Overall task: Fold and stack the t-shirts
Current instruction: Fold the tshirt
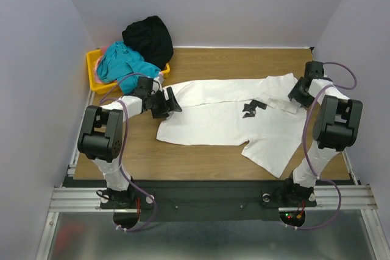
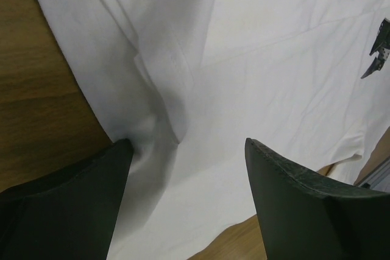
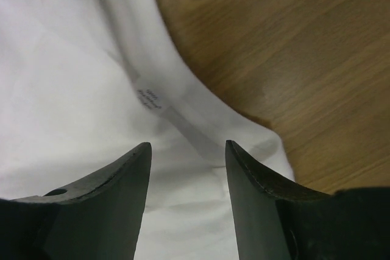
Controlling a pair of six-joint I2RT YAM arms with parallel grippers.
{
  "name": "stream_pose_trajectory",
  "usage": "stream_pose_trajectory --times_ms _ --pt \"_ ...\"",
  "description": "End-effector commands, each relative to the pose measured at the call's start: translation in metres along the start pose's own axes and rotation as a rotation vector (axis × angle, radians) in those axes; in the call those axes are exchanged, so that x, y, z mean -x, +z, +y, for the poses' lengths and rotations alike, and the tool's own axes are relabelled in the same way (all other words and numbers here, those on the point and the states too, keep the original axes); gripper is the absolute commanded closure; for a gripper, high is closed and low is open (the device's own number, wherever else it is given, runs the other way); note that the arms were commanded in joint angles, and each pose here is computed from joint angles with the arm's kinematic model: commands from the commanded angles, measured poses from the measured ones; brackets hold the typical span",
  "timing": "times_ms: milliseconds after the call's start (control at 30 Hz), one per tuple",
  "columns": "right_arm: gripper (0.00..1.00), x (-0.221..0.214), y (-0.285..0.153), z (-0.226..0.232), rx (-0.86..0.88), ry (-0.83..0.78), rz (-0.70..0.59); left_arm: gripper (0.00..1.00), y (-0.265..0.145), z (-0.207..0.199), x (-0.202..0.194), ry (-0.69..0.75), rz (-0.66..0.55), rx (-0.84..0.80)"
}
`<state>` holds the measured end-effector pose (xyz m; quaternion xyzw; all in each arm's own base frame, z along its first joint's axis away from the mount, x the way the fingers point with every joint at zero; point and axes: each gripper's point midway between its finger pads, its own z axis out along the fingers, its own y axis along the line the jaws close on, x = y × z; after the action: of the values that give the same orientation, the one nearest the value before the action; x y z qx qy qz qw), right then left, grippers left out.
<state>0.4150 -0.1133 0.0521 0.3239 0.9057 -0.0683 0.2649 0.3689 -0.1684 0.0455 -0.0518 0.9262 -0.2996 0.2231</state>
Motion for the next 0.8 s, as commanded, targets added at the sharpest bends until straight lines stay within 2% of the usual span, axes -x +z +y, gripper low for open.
stream_pose_trajectory --times_ms 0,100,233,367,567,767 --pt "0.43 0.004 0.005 -0.022 -0.018 0.021 -0.003 0.13 -0.008 0.001 -0.049 -0.059 0.077 0.032" --pt "0.43 0.009 0.004 -0.037 -0.029 0.046 -0.009 0.13 -0.018 -0.001 -0.072 -0.089 0.093 0.035" --pt "0.43 0.02 -0.005 -0.036 -0.007 0.041 -0.038 0.11 -0.036 -0.006 -0.073 -0.101 0.051 0.04" --pt "0.43 0.034 -0.028 -0.025 0.065 0.046 -0.086 0.09 -0.055 -0.002 -0.048 -0.06 -0.028 0.145" --pt "0.43 0.02 -0.031 -0.023 0.097 0.044 -0.062 0.06 -0.082 -0.033 0.007 -0.04 -0.187 0.132" --pt "0.43 0.008 -0.018 -0.034 0.035 0.05 -0.035 0.07 -0.065 -0.049 0.025 -0.053 -0.187 0.058"
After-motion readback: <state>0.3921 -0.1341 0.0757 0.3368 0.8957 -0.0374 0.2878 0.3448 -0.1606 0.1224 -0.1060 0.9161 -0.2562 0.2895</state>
